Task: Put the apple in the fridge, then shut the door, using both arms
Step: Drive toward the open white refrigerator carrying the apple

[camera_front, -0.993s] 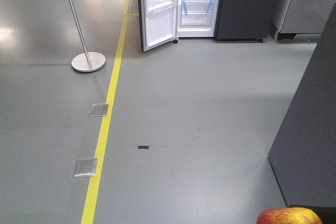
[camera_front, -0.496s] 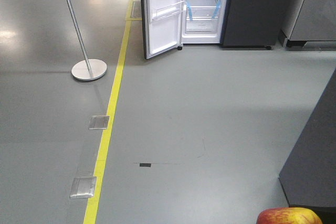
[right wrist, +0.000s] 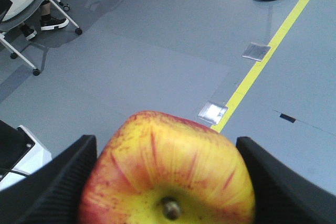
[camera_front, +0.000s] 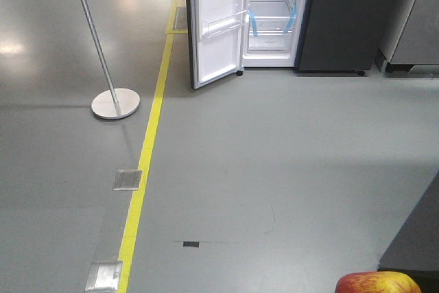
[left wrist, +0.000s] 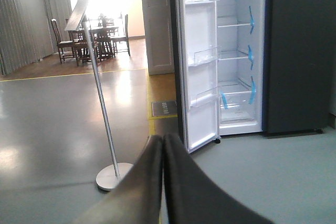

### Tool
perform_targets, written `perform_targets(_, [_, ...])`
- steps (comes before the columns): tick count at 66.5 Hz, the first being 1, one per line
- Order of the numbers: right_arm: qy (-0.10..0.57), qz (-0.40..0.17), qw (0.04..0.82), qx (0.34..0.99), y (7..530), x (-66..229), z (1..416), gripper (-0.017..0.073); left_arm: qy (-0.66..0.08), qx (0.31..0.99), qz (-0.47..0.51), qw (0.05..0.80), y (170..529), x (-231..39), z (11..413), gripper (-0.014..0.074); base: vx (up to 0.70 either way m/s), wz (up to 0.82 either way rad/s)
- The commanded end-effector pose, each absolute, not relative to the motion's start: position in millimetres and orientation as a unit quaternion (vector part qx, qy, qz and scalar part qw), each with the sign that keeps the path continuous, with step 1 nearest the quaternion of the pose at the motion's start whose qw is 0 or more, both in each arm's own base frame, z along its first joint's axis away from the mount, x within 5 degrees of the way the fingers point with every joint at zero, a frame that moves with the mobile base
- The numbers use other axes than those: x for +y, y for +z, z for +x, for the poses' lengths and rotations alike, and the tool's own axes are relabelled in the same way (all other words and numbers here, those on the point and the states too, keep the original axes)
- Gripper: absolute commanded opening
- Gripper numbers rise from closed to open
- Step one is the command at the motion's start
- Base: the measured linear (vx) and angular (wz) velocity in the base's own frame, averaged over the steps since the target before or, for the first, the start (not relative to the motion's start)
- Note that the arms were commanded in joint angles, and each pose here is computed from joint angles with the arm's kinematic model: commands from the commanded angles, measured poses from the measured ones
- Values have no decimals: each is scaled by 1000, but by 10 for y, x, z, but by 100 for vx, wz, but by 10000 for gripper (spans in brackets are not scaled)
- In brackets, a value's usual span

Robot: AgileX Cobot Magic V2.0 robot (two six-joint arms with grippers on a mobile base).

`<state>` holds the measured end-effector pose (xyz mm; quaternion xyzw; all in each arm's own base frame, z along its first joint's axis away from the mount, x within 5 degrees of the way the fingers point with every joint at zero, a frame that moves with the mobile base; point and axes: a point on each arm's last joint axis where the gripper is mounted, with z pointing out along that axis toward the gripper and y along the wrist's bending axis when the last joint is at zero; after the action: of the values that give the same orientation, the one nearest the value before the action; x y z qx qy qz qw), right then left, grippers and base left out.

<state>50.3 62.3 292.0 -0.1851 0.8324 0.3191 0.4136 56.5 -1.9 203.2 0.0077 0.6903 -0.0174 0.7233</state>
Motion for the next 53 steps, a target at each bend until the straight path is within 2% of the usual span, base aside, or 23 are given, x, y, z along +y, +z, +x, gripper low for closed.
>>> perform_targets(1, [336,-173,440,815,3037,637,530,150,-28,653,7,757,2159,-27,536,-6,27,1])
perform_targets(53, [336,-173,440,815,3037,637,530,150,-28,653,7,757,2159,-27,536,-6,28,-2])
